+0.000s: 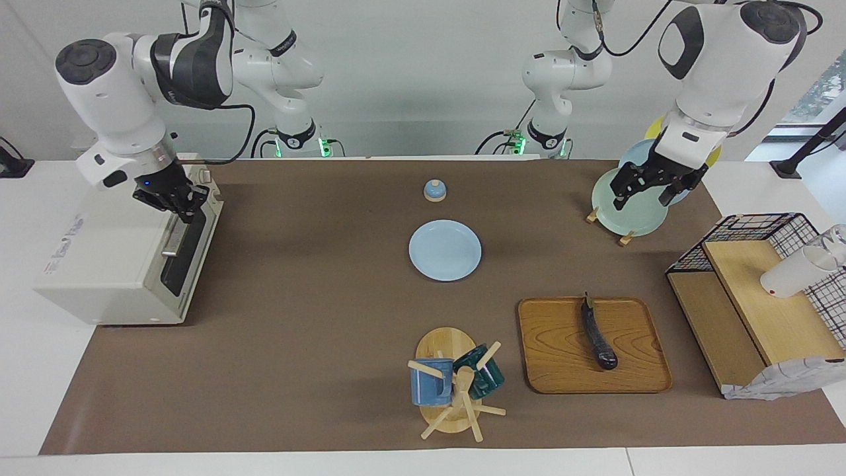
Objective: Put eggplant into oven
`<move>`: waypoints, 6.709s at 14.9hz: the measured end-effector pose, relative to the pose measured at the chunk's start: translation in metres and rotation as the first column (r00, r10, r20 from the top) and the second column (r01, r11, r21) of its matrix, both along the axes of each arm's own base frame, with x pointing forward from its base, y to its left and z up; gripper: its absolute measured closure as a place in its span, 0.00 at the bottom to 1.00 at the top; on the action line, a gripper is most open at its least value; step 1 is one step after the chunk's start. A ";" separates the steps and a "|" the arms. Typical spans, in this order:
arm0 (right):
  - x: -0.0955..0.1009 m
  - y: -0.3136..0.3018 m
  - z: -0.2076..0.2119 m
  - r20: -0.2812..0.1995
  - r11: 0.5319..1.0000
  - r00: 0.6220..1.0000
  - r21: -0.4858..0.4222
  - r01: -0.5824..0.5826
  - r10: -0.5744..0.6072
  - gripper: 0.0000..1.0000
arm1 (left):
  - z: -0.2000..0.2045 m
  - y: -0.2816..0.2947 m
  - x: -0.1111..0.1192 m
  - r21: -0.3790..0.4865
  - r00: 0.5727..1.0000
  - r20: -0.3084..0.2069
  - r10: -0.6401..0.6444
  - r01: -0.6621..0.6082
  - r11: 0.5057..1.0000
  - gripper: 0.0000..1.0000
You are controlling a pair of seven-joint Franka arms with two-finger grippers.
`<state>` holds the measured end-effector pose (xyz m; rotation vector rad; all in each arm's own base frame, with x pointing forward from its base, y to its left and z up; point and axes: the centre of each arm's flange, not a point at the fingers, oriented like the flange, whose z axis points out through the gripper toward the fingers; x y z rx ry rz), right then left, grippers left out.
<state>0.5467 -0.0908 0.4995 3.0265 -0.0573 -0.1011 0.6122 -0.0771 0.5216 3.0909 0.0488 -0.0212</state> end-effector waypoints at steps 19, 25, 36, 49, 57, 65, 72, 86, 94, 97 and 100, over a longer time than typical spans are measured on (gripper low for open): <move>-0.014 0.070 -0.080 0.034 0.996 0.996 0.018 -0.085 0.085 0.99 | -0.201 -0.036 0.097 0.007 0.987 0.056 -0.153 0.152 0.988 0.03; -0.008 0.101 -0.136 0.076 0.994 0.992 0.035 -0.107 0.104 0.99 | -0.216 -0.036 0.091 0.007 0.987 0.061 -0.149 0.149 0.989 0.07; 0.000 0.104 -0.202 0.047 0.995 0.998 0.087 -0.050 0.046 0.99 | -0.172 -0.034 0.094 -0.014 0.995 0.071 -0.068 0.069 0.998 0.71; 0.038 0.167 -0.125 0.088 0.993 0.995 0.105 -0.054 0.045 0.59 | -0.083 -0.259 -0.071 -0.039 0.991 -0.057 0.124 -0.126 0.991 0.71; 0.040 0.166 -0.119 0.079 0.993 0.996 0.104 -0.051 0.043 0.08 | -0.166 -0.330 -0.177 -0.053 0.996 -0.018 0.084 -0.085 0.995 0.71; 0.040 0.167 -0.119 0.078 0.993 0.996 0.104 -0.052 0.043 0.08 | -0.182 -0.318 -0.177 -0.046 0.995 -0.016 0.099 -0.100 0.994 0.56; 0.040 0.221 -0.094 0.073 0.989 0.993 0.115 -0.098 0.090 0.11 | -0.075 -0.227 -0.085 -0.029 0.994 -0.038 0.102 -0.103 0.994 0.00; -0.055 0.598 -0.145 0.193 0.980 0.981 0.189 -0.055 0.018 0.41 | 0.049 0.030 -0.045 -0.001 0.995 -0.065 -0.072 0.072 0.997 0.00; -0.077 0.603 -0.187 0.188 0.977 0.981 0.197 -0.087 0.050 0.41 | 0.054 0.019 -0.064 0.006 0.994 -0.060 -0.089 0.090 0.996 0.00; -0.080 0.600 -0.194 0.179 0.979 0.982 0.187 -0.086 0.052 0.42 | 0.070 0.019 -0.074 0.008 0.994 -0.056 -0.091 0.092 0.996 0.00; -0.083 0.599 -0.200 0.182 0.977 0.982 0.193 -0.089 0.054 0.46 | 0.073 0.021 -0.081 0.009 0.994 -0.065 -0.088 0.088 0.996 0.00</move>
